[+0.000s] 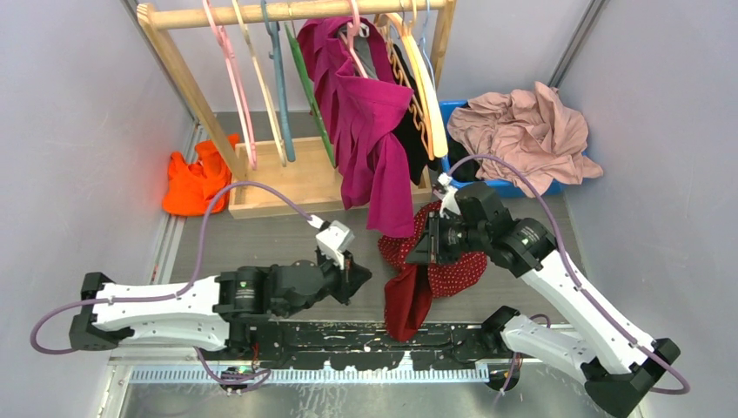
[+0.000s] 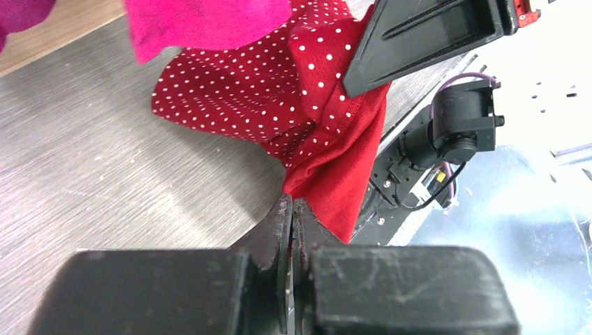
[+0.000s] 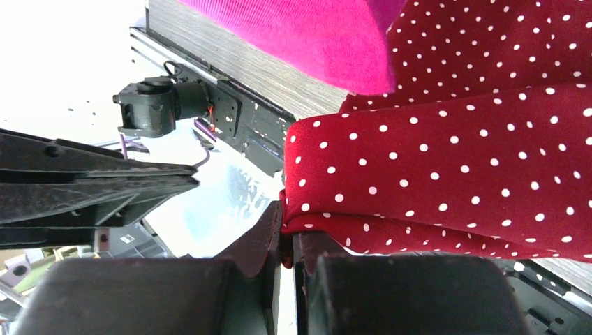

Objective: Place the skirt on the hanger
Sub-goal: Place the skirt at the center of the board.

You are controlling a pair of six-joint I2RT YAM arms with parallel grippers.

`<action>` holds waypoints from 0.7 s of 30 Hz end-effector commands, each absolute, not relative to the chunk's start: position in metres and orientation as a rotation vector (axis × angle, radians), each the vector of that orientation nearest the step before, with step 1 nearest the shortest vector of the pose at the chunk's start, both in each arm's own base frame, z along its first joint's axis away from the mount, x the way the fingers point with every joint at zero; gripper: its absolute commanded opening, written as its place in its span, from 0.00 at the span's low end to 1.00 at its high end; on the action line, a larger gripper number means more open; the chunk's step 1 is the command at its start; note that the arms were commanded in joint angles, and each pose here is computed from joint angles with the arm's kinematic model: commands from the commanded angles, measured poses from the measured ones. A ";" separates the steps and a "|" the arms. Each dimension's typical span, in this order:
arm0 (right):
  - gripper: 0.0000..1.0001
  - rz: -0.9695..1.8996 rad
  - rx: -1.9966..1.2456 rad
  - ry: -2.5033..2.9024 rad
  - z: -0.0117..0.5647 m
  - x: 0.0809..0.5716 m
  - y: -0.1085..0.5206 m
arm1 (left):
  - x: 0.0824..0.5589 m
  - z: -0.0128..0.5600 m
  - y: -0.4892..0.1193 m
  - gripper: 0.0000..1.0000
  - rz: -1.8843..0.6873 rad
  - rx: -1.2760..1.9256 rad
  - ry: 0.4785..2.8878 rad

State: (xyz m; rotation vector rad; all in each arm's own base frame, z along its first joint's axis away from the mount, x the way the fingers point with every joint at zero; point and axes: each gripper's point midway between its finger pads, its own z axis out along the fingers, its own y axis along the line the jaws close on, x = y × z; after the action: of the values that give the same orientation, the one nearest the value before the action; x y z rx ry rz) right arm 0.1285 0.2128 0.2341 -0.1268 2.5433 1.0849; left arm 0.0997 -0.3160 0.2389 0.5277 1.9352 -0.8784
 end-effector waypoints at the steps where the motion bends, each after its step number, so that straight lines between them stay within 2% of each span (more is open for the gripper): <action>1: 0.05 1.132 -0.163 2.475 0.239 0.143 0.231 | 0.103 0.227 -0.287 0.00 -0.808 0.461 2.003; 7: 0.03 1.173 -0.346 2.456 0.237 0.131 0.283 | 0.097 0.206 -0.275 0.00 -0.759 0.462 2.090; 10: 0.08 1.142 -0.444 2.482 0.226 0.117 0.305 | 0.095 0.199 -0.271 0.00 -0.778 0.438 2.102; 11: 0.16 1.107 -0.448 2.488 0.219 0.117 0.308 | 0.095 0.197 -0.269 0.00 -0.780 0.433 2.104; 12: 0.29 1.083 -0.445 2.498 0.213 0.117 0.308 | 0.095 0.194 -0.268 0.01 -0.777 0.428 2.107; 13: 0.49 1.059 -0.440 2.507 0.208 0.117 0.306 | 0.095 0.191 -0.265 0.02 -0.766 0.426 2.113; 14: 0.57 1.030 -0.424 2.503 0.206 0.119 0.301 | 0.095 0.189 -0.263 0.03 -0.760 0.421 2.118; 17: 0.64 0.907 -0.350 2.469 0.207 0.126 0.273 | 0.095 0.182 -0.259 0.06 -0.739 0.418 2.135; 21: 0.64 0.717 -0.230 2.408 0.209 0.135 0.222 | 0.094 0.171 -0.260 0.08 -0.709 0.422 2.162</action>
State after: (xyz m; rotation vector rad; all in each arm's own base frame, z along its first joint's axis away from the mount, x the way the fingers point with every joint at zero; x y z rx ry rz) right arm 0.1157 0.2678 0.1949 -0.3841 2.5297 0.8962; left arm 0.0924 -0.2601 0.1742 0.4632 2.1565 -0.7199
